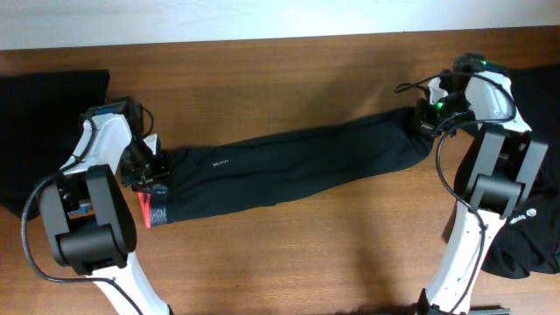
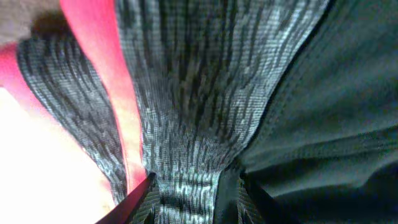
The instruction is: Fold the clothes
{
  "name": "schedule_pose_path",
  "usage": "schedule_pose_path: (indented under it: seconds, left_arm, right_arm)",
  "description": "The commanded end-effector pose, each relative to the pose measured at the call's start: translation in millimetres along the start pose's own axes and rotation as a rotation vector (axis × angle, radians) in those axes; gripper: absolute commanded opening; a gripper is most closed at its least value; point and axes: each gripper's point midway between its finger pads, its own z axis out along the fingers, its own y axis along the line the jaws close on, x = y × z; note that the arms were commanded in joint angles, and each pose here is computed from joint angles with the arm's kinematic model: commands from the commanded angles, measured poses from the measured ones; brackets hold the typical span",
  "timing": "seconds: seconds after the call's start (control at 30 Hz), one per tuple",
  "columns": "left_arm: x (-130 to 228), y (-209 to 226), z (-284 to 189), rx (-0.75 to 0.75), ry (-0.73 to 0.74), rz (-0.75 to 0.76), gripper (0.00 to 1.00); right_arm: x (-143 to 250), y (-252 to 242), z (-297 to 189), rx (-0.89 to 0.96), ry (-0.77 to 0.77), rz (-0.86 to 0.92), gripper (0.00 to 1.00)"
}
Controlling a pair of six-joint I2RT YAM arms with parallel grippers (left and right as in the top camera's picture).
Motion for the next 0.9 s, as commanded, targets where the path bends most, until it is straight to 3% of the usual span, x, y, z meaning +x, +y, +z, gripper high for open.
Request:
schedule_pose_path:
  seconds: [0.0, 0.17, 0.43, 0.7, 0.87]
  left_arm:
    - [-6.6, -4.6, -10.9, 0.028, -0.049, -0.012, 0.4]
    - [-34.2, -33.5, -46.8, 0.182, -0.154, 0.044, 0.47]
    - [-49.1, -40.8, -68.6, 0.217, -0.218, 0.056, 0.49]
    - [-48.3, -40.8, -68.4, 0.217, -0.214, 0.056, 0.5]
    - [-48.4, -40.8, -68.5, 0.217, -0.215, 0.056, 0.5]
  right_arm:
    - [3.5, -32.1, -0.9, 0.058, 0.012, 0.048, 0.04]
    - [-9.6, -60.0, -48.6, 0.162, -0.077, 0.108, 0.04]
    - [-14.6, -70.2, -111.3, 0.253, -0.144, 0.129, 0.04]
    - [16.2, 10.9, -104.2, 0.244, 0.023, -0.022, 0.04]
    - [39.5, 100.9, -70.0, 0.248, 0.119, -0.202, 0.04]
